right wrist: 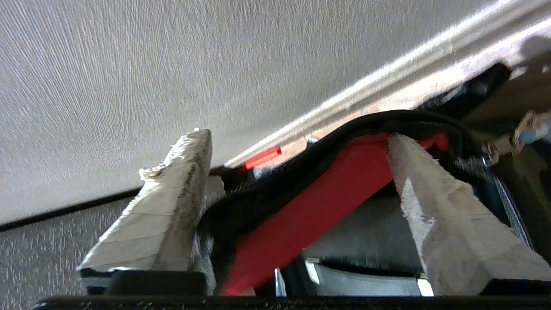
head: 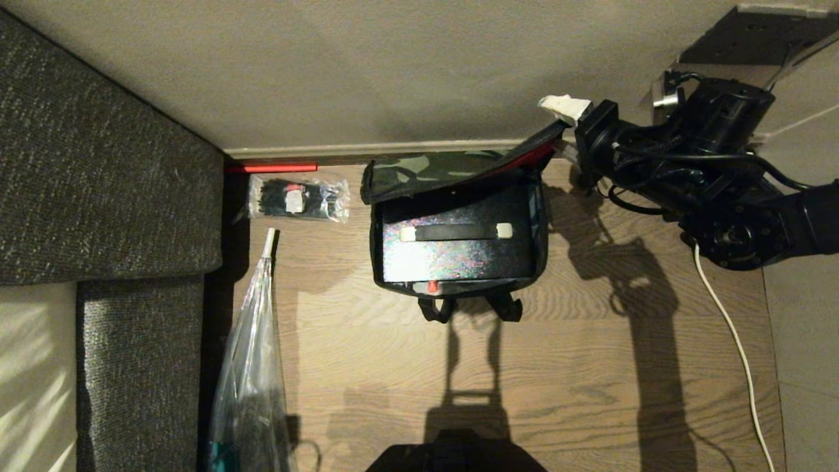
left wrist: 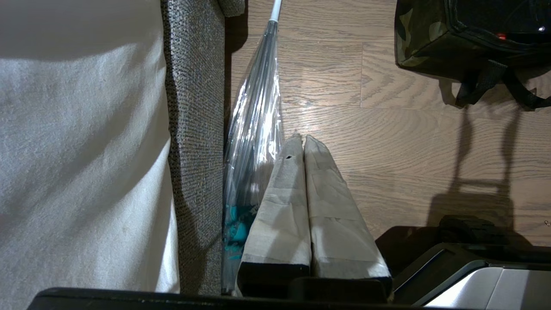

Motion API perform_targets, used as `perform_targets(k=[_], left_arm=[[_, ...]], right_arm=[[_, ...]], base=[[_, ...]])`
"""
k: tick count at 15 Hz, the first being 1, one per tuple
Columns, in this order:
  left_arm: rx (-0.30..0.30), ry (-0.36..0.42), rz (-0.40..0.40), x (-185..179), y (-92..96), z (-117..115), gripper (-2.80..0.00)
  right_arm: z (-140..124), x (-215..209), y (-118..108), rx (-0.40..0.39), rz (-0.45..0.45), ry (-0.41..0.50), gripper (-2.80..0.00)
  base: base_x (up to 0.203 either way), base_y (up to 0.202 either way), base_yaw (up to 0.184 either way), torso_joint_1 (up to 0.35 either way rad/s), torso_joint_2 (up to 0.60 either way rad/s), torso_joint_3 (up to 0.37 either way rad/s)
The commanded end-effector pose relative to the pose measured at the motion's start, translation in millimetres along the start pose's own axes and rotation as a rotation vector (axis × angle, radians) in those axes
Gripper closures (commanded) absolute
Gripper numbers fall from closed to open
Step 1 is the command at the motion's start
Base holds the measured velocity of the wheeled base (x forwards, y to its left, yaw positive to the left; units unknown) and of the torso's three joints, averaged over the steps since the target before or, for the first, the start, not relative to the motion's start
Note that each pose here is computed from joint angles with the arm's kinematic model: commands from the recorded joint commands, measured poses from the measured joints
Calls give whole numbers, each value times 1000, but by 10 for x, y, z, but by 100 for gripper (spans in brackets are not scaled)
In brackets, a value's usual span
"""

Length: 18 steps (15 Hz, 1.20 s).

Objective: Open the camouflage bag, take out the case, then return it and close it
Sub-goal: Open the top of the storage box

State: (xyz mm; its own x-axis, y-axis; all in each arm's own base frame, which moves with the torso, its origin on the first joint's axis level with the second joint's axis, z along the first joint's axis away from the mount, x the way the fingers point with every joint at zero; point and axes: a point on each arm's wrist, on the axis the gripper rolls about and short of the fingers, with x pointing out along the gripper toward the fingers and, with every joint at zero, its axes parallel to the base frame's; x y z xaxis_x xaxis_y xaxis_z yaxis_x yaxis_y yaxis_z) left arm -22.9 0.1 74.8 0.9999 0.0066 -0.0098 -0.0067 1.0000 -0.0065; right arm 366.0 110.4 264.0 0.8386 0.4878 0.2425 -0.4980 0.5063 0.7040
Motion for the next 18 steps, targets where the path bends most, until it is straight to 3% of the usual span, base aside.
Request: perform_targets(k=[1, 11, 18], left_arm=[[0, -1, 1, -1, 0, -2, 0], [-1, 1, 1, 0, 0, -5, 0], [-1, -2, 1, -1, 0, 0, 0]], right_arm=[[38, 18, -6, 0, 8, -14, -280], [155, 4, 27, -23, 46, -66, -280], [82, -83, -32, -21, 8, -32, -280]], base=[[0, 0, 0, 0, 0, 0], [0, 0, 0, 0, 0, 0], [0, 0, 0, 0, 0, 0]])
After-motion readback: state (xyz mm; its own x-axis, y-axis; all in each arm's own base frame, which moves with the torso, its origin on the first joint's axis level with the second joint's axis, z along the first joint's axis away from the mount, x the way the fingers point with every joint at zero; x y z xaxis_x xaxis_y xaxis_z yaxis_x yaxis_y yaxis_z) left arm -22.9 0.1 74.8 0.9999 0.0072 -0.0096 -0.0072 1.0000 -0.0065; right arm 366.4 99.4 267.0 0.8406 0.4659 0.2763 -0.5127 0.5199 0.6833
